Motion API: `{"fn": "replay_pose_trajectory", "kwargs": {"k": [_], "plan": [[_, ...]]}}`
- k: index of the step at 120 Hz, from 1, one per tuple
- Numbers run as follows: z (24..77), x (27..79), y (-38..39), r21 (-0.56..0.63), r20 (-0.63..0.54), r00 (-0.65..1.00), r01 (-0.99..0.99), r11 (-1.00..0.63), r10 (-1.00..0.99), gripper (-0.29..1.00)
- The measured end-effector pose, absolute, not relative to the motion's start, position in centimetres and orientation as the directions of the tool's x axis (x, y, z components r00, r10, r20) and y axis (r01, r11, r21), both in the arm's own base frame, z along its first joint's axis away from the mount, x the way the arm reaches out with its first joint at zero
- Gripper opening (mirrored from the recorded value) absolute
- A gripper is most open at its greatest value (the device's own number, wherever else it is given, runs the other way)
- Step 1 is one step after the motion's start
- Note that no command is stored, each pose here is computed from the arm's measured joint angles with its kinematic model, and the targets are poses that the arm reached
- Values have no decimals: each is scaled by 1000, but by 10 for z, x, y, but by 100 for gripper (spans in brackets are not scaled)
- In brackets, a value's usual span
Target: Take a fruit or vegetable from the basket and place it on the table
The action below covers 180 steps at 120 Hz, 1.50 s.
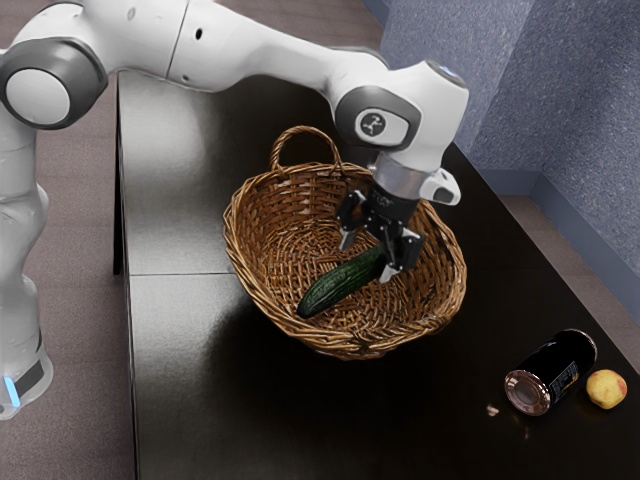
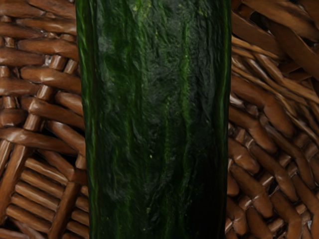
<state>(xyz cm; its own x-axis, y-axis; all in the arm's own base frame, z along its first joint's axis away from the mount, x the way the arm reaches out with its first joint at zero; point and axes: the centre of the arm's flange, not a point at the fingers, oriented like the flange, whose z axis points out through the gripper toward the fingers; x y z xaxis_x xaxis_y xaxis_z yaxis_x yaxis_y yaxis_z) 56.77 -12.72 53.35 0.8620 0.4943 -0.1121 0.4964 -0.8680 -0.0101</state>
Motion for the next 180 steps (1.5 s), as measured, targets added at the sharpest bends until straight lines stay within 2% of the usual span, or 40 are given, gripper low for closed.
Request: {"fn": "replay_pose_trajectory", "kwargs": {"k": [84,109,127,142,164,180], "plan": [[512,574,-122,-33,-105,775,623,-782,623,70],[511,575,-121,-38,-103,754,649,-760,649,34],[515,572,-126,-42,-102,737,668,-743,669,24],[556,548,-125,-35,-101,727,680,-732,680,22],[650,504,-112,-49,-62,729,680,-731,682,22],[732,448,-31,-83,19,672,739,-668,741,22]]}}
